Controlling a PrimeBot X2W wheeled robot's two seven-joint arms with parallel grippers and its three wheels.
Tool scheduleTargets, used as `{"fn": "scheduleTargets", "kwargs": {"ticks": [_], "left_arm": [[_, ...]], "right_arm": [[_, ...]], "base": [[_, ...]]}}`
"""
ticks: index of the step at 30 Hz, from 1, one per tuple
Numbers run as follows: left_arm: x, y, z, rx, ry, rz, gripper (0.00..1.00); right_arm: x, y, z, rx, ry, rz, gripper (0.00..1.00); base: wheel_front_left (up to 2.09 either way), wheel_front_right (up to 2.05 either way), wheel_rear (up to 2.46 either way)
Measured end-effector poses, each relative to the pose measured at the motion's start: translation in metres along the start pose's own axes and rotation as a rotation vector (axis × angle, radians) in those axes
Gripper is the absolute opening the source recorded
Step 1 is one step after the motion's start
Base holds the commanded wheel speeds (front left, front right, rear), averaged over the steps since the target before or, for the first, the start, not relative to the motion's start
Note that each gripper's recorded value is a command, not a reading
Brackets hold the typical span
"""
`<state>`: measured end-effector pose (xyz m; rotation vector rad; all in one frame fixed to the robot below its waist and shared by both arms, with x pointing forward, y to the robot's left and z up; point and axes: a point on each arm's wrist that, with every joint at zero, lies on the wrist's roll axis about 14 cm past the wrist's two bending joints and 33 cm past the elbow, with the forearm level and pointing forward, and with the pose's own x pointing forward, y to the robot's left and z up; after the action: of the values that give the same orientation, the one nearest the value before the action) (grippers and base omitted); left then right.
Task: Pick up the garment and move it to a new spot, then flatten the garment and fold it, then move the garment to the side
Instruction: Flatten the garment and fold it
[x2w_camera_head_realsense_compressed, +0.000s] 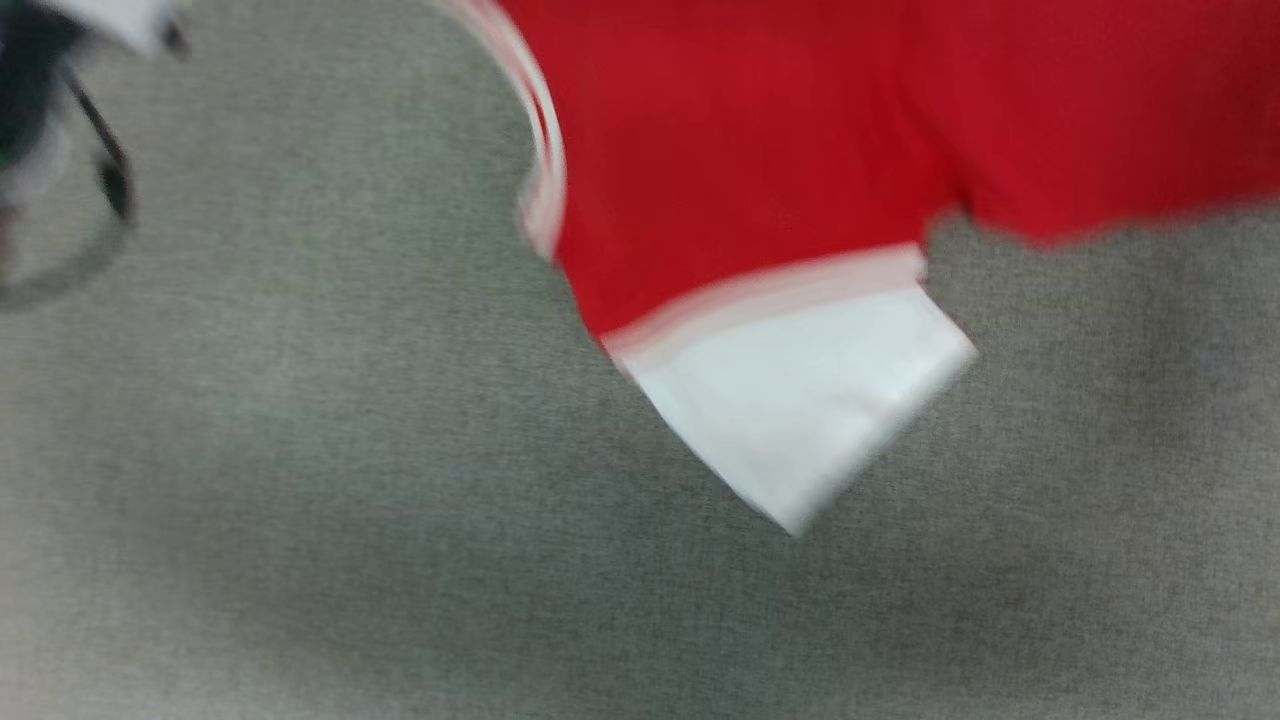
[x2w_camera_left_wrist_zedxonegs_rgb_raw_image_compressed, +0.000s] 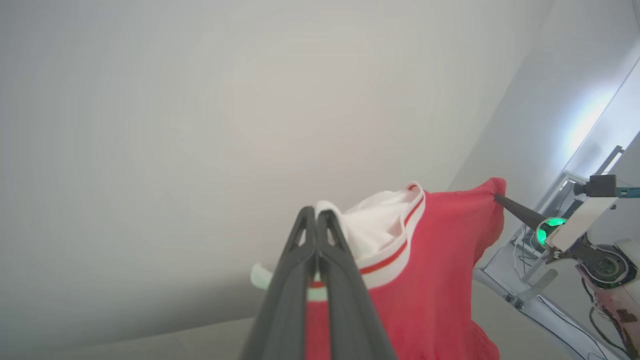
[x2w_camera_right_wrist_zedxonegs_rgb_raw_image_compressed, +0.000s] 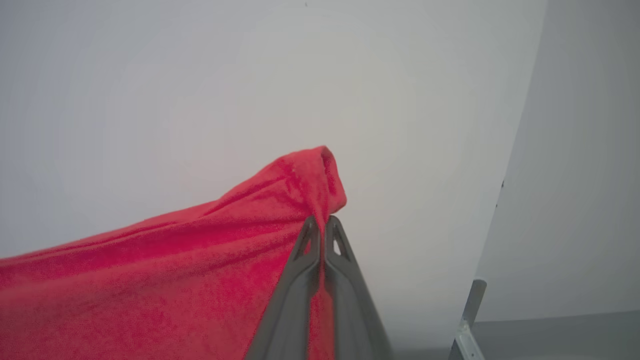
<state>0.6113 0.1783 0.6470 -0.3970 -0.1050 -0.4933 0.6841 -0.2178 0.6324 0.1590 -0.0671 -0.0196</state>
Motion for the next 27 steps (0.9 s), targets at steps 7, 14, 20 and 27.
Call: {"fn": "scheduleTargets", "kwargs": {"ticks": [7,14,20,27], "left_arm": [[0.057,0.017,0.069,0.094,-0.197,0.034,0.0],[0.088,0.008,0.102,0.119,-0.335,0.004,0.0],[0.091,0.026,0.046,0.041,-0.238,0.026,0.0],[0.058,0.04,-0.04,-0.126,-0.099,0.066,0.0]], "right_arm": [[0.024,-0.003,0.05,-0.025,-0.197,-0.047,0.0],[0.038,-0.014,0.08,-0.052,-0.333,-0.087,0.0],[0.049,-0.014,0.035,-0.07,-0.264,-0.076,0.0],[0.043,-0.013,-0.049,-0.103,-0.113,-0.024,0.0]], "base": [[0.0,0.0,0.0],[0.0,0.0,0.0],[0.0,0.0,0.0],[0.0,0.0,0.0]]}}
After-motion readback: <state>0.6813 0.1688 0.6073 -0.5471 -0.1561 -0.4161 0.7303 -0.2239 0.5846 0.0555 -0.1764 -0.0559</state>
